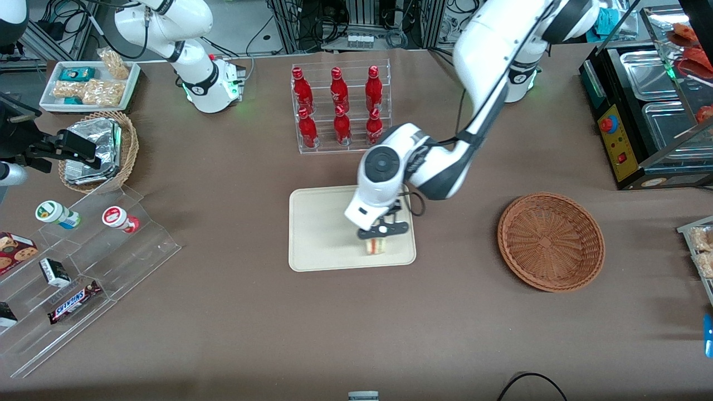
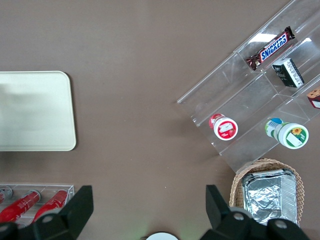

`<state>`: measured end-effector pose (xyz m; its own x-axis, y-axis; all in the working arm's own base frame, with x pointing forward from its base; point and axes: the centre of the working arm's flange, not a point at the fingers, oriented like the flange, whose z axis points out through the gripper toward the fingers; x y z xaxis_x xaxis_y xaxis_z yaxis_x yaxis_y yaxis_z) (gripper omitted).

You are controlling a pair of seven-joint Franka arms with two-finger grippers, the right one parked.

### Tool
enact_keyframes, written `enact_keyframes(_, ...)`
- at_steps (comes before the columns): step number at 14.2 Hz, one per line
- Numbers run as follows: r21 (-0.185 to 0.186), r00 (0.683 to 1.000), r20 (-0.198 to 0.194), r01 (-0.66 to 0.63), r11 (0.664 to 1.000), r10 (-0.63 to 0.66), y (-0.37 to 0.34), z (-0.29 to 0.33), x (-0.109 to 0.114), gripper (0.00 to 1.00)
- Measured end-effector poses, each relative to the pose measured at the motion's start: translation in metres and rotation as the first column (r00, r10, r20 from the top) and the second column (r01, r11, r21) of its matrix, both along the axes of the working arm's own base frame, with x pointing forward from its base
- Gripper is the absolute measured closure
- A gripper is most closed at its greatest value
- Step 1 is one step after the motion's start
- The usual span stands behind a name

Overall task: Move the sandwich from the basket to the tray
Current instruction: 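Lift the sandwich and carry it over the cream tray, then lower the sandwich onto the tray and open the left gripper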

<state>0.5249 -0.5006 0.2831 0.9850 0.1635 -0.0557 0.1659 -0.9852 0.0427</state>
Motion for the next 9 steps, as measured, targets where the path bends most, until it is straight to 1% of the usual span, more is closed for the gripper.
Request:
enact_keyframes(3,-0.006,1.0,-0.002,-0.001,1.0,0.001,-0.031,-0.011,-0.016,0.85)
enact_keyframes(5,0.007,1.0,-0.002,0.012,1.0,-0.012,-0.042,-0.021,-0.025,0.85)
enact_keyframes(8,0.038,0.999,0.035,0.0,0.999,-0.001,-0.048,-0.041,-0.03,0.85)
enact_keyframes(9,0.044,0.999,0.04,-0.01,0.999,0.008,-0.048,-0.048,-0.03,0.85)
